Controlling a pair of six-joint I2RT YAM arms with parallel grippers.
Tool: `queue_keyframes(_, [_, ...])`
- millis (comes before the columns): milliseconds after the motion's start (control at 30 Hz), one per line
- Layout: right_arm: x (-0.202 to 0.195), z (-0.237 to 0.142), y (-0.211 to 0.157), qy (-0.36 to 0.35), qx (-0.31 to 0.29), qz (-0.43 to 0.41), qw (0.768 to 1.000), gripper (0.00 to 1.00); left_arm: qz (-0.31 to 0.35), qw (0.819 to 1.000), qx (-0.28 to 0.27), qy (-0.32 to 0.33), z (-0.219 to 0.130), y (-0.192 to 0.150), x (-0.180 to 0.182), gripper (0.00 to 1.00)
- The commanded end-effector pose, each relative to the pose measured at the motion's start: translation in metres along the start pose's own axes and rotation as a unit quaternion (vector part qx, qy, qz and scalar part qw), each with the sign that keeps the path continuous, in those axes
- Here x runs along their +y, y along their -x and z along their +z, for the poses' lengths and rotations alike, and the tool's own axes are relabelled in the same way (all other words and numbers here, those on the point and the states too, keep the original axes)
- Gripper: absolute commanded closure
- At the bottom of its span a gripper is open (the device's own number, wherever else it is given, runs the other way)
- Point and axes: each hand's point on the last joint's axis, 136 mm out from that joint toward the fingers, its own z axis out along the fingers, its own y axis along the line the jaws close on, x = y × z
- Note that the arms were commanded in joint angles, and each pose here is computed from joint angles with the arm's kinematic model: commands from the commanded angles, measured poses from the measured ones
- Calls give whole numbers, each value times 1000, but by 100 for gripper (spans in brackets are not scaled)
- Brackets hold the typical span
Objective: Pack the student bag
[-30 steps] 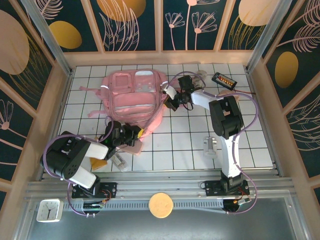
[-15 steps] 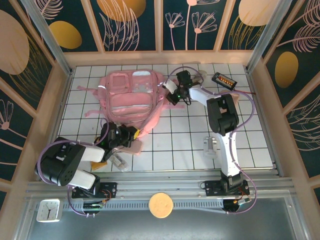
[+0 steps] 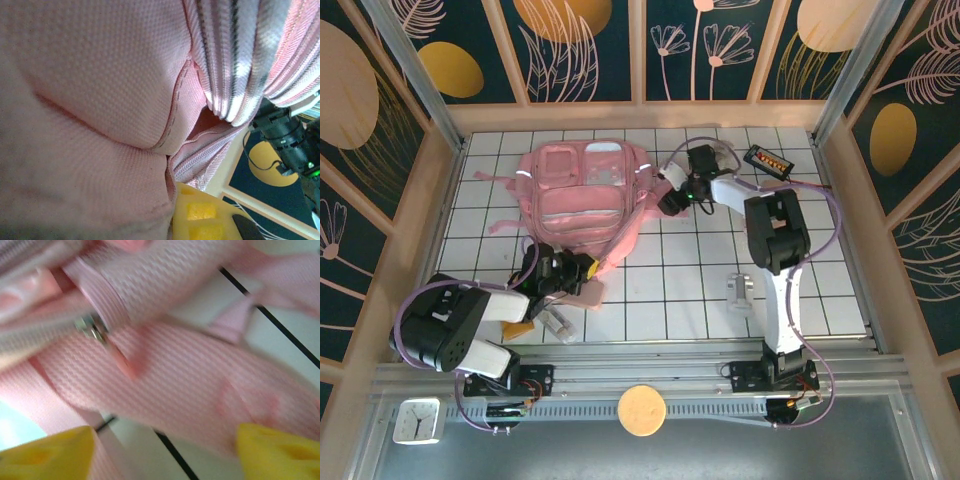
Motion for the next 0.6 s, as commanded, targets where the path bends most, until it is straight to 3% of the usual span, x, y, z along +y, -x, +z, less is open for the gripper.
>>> queue_keyframes(0, [-10, -40, 40, -16, -72, 13, 997, 1, -26, 994, -8, 107, -5, 4, 53, 73])
queue_keyframes(100, [-20, -57, 65, -2, -114, 99, 989, 1, 11, 994, 3, 109, -3, 3, 36, 32])
queue_keyframes(200, [-20, -63, 86, 19, -130, 165, 978, 1, 53, 994, 11, 98, -4, 1, 9, 2])
queue_keyframes(367, [-16, -72, 118, 62, -157, 266, 949, 1, 189, 976, 1, 111, -17, 5, -54, 1])
queue_keyframes(467, [-9, -89, 135, 35, -196, 256, 946, 1, 320, 933, -37, 163, -33, 23, -89, 1])
queue_keyframes(567, [-10, -109, 144, 12, -223, 275, 935, 1, 409, 886, -41, 215, -44, 34, -96, 1])
